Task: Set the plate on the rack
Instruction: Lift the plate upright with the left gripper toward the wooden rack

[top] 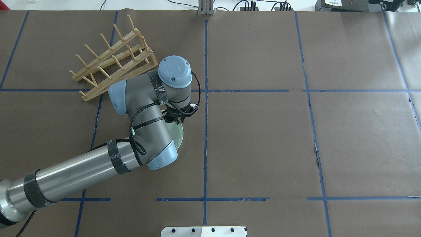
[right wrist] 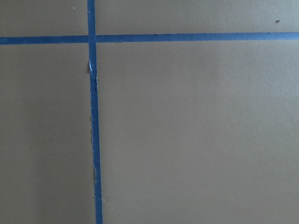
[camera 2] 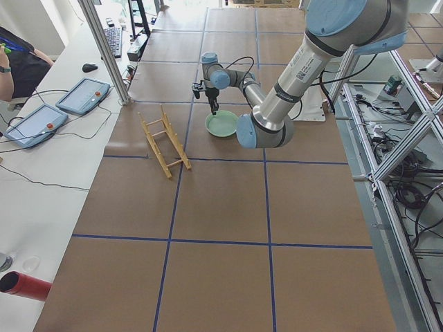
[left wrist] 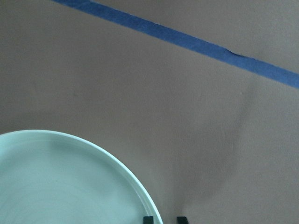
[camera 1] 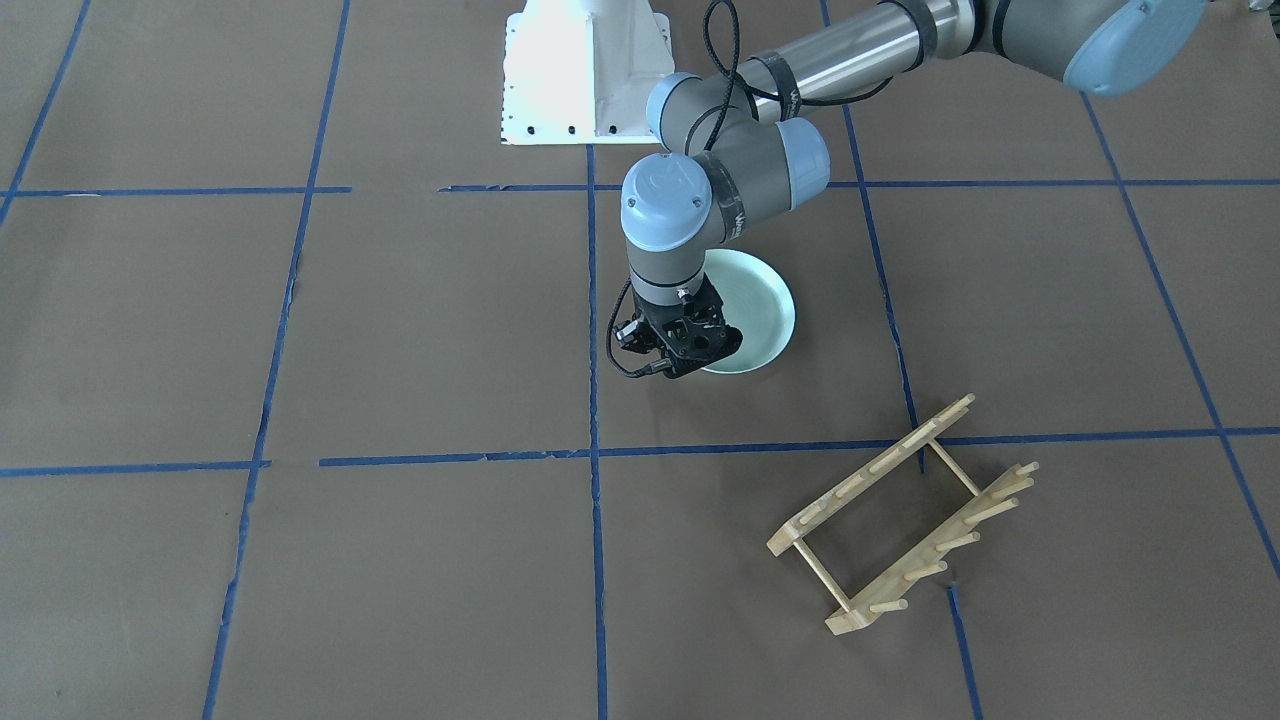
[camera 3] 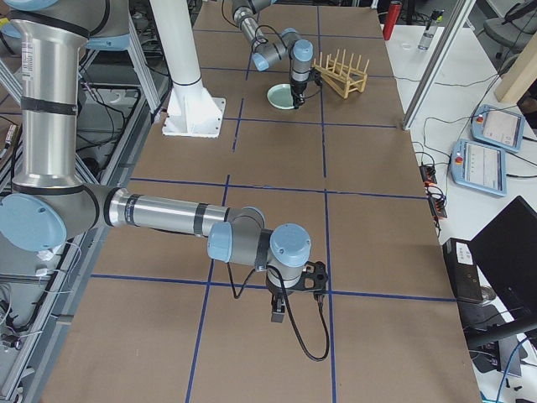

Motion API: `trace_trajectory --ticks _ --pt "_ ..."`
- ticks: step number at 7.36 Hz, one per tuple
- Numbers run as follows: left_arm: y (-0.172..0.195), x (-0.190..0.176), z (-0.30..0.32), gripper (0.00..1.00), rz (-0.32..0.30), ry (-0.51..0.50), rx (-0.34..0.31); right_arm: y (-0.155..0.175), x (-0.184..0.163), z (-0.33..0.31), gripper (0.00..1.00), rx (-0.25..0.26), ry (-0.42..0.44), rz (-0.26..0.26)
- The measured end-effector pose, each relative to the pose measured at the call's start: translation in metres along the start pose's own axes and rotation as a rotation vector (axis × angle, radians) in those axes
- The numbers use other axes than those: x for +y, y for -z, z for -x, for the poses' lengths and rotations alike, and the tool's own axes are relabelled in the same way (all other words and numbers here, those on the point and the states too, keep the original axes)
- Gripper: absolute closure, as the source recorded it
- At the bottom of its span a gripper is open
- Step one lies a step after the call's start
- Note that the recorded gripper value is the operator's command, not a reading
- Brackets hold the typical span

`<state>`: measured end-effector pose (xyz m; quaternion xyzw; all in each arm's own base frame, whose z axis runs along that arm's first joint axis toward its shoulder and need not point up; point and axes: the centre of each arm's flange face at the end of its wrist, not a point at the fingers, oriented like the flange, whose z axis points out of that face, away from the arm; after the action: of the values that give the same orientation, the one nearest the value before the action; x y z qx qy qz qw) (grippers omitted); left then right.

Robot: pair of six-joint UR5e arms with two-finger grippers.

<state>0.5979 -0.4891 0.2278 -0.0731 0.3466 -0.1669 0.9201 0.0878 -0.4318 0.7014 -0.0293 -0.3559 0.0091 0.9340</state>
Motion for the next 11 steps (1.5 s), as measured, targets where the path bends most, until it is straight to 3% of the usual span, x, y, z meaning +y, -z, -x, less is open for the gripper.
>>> trace_trajectory --ticks 2,4,6,8,11 --pt "0.014 -0.001 0.000 1.00 0.020 -0.009 0.028 0.000 0.000 0.000 0.00 0.000 0.000 0.000" --pt "0.074 -0.006 -0.001 1.00 0.009 -0.036 0.141 0.000 0.000 0.000 0.00 0.000 0.000 0.000" --pt "0.164 -0.025 0.006 1.00 -0.009 -0.092 0.369 0.000 0.000 0.000 0.00 0.000 0.000 0.000" --pt "0.237 -0.067 0.033 1.00 -0.077 -0.106 0.632 0.000 0.000 0.000 0.00 0.000 0.000 0.001" --pt "0.288 -0.130 0.114 1.00 -0.156 -0.033 0.929 0.000 0.000 0.000 0.00 0.000 -0.001 0.001"
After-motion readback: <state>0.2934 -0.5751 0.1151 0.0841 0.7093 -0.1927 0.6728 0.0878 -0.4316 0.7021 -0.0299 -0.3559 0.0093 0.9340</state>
